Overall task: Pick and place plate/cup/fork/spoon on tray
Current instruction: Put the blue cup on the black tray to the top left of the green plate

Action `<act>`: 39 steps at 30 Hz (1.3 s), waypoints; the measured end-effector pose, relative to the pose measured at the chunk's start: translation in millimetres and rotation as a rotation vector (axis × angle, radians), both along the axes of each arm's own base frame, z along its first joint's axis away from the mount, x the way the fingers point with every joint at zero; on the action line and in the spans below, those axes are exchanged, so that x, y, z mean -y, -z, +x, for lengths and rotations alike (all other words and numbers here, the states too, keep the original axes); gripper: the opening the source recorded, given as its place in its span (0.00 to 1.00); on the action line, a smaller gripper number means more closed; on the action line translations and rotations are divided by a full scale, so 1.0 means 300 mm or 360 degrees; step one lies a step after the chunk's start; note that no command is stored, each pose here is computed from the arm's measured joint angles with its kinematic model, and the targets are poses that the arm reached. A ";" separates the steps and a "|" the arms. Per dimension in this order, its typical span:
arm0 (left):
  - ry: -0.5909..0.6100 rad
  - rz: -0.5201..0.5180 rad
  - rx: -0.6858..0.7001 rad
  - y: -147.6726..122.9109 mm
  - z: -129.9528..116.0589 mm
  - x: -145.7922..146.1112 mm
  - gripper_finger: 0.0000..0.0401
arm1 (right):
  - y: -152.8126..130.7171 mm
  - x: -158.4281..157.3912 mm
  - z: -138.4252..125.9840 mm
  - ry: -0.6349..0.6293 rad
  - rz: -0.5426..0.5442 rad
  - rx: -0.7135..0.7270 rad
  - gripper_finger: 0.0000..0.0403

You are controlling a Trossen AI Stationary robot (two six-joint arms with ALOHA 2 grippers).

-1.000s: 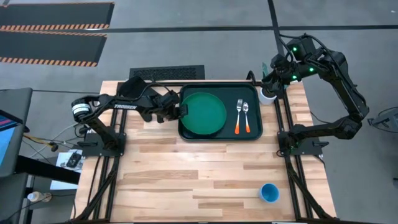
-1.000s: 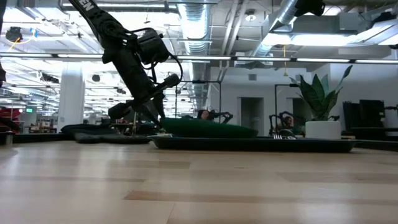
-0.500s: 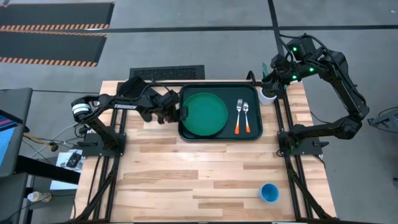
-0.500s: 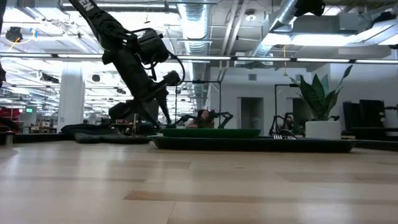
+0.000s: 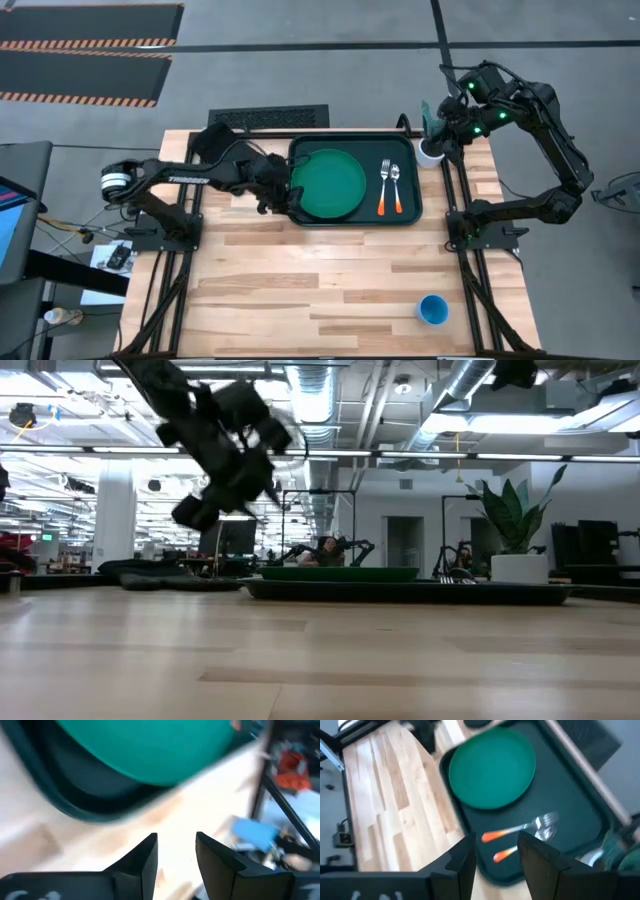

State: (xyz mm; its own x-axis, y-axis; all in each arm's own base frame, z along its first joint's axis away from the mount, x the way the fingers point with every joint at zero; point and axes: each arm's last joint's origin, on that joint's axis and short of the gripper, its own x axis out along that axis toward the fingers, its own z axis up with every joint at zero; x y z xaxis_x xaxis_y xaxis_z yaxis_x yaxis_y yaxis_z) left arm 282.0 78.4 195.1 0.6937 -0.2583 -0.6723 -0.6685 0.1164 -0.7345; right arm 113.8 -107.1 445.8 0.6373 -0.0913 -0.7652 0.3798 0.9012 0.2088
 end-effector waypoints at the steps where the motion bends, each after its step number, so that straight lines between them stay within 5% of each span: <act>1: 0.0019 0.0003 0.0041 -0.021 0.000 0.020 0.29 | 0.004 -0.005 -0.004 0.0018 0.0043 -0.0023 0.42; 11: -0.0124 0.0342 0.0473 -0.195 0.001 0.137 0.29 | 0.154 -0.173 -0.064 0.0072 0.0500 -0.0070 0.42; 23: -0.0215 0.0585 0.0535 -0.214 -0.001 0.110 0.29 | 0.437 -0.362 -0.169 0.0237 0.1080 -0.0068 0.41; 32: -0.0211 0.0621 0.0531 -0.213 -0.004 0.093 0.29 | 0.462 -0.461 -0.055 -0.0141 0.1291 0.0119 0.41; 39: -0.0177 0.0644 0.0535 -0.212 -0.002 0.100 0.29 | 0.500 -0.594 -0.005 -0.0279 0.1257 -0.0167 0.41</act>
State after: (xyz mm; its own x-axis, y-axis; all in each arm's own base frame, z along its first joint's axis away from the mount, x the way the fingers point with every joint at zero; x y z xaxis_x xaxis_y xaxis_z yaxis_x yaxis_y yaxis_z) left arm 281.4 48.3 258.8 0.8963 0.0629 -0.4390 -0.4287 0.3763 -0.8214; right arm 112.4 71.1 295.8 0.5139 0.5945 -0.6185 0.2996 0.5512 0.7787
